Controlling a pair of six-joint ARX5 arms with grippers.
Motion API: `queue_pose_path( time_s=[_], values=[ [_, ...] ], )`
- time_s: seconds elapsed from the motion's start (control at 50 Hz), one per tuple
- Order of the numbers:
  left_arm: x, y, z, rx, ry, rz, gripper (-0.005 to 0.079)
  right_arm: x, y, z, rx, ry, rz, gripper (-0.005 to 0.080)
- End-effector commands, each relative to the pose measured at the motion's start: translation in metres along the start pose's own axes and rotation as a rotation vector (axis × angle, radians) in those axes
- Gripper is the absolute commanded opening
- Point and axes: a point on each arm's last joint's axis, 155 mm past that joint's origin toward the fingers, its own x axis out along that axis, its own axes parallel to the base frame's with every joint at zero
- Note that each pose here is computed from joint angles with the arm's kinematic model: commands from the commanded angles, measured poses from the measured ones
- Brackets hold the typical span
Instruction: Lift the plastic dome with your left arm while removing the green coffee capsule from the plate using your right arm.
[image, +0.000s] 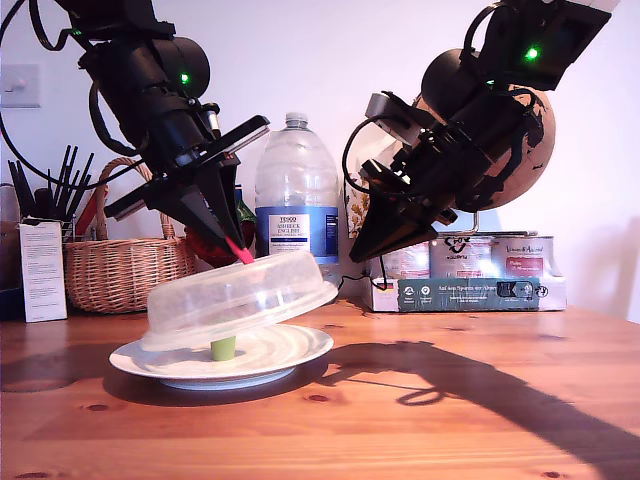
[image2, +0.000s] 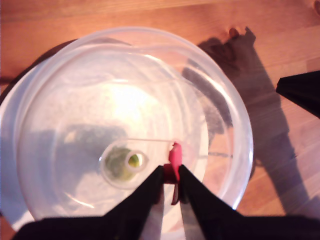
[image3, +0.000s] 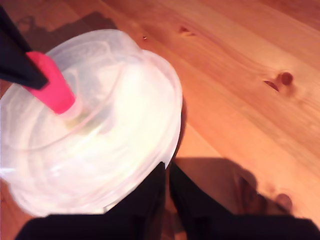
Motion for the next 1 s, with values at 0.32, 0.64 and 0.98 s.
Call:
queue_pose_path(
  time_s=[0.32, 0.64, 0.98],
  values=[
    [-0.01, 0.011, 0.003, 0.023, -0.018, 0.044, -0.0022, 0.002, 0.003, -0.001, -0.006, 0.0, 0.008, -0.0011],
    [-0.033, 0.02, 0.012, -0.004, -0.06, 0.047, -0.0022, 0.005, 0.009, 0.001, -0.018, -0.002, 0.017, -0.0011],
    [-0.05, 0.035, 0.016, -0.014, -0.086, 0.075, -0.0022, 0.013, 0.028, 0.007, -0.051, -0.007, 0.047, -0.0011]
  ],
)
